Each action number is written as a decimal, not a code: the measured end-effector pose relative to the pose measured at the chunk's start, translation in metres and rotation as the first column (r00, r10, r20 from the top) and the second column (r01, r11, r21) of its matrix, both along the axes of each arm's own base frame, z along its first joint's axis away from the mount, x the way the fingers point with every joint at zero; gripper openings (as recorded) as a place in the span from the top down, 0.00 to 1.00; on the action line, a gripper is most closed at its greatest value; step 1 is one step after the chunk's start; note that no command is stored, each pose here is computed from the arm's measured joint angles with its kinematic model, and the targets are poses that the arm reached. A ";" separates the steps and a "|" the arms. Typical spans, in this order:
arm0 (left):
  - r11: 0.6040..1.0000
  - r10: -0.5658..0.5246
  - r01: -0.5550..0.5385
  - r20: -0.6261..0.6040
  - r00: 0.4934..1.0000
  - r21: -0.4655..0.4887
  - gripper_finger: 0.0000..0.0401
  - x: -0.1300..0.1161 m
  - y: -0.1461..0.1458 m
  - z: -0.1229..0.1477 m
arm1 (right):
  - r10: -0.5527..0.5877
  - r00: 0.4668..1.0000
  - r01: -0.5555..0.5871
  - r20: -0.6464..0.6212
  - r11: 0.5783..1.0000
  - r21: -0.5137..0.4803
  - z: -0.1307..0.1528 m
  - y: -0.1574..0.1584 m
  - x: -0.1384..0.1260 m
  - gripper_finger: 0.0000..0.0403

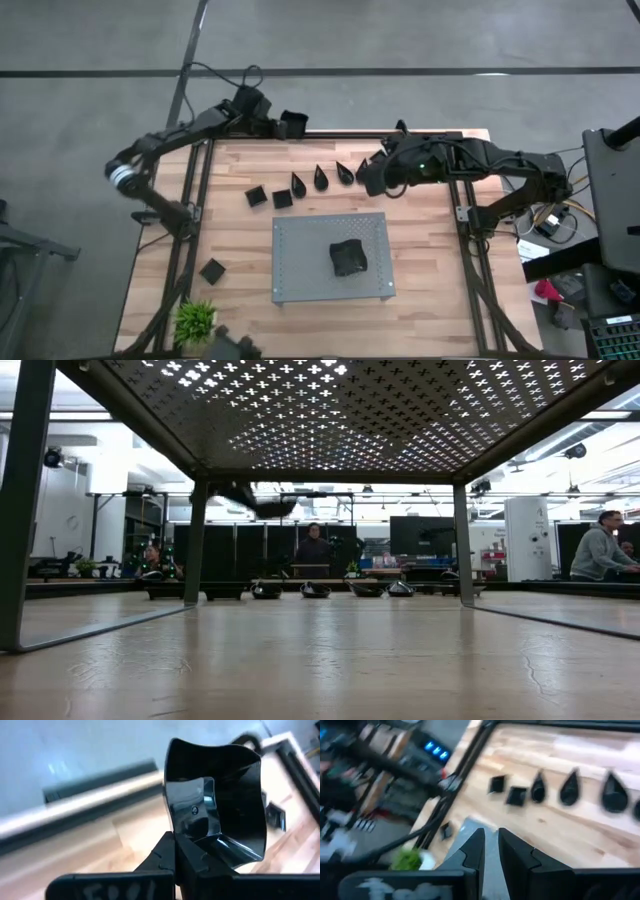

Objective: Pick & Place Mini shaped plates
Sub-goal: Stack the distorted square plate on top of the other distorted square plates on the shelf

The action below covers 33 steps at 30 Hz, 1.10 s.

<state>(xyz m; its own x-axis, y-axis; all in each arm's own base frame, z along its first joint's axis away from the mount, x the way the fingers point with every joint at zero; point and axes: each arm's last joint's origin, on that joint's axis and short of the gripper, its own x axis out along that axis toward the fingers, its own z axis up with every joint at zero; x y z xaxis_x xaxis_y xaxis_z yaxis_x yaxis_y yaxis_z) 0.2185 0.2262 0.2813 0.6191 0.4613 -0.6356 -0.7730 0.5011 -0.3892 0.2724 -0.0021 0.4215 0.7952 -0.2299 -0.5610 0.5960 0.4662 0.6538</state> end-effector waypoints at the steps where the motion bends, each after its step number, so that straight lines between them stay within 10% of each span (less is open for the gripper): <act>1: 0.999 0.005 -0.005 -0.001 1.000 0.043 1.00 0.000 -0.008 0.008 | -0.043 0.999 0.043 -0.014 0.999 0.002 -0.004 -0.001 0.003 0.87; 18: 0.838 -0.039 0.053 -0.038 0.999 0.543 1.00 0.010 -0.131 0.085 | -0.082 0.989 0.115 0.124 0.949 -0.294 -0.032 -0.010 0.086 0.55; 33: 0.610 0.010 0.160 -0.209 0.978 0.776 1.00 -0.011 -0.184 0.112 | -0.197 0.953 0.265 0.229 0.910 -0.319 -0.042 -0.024 0.112 0.63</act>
<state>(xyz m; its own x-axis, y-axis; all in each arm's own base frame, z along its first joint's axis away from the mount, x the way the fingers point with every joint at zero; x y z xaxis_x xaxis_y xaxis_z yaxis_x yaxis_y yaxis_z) 0.2071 0.0427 0.3928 0.5934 0.7909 -0.1495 -0.7281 0.6066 0.3194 0.3840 -0.0261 0.3797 0.7788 -0.5705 -0.2609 0.5966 0.5451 0.5890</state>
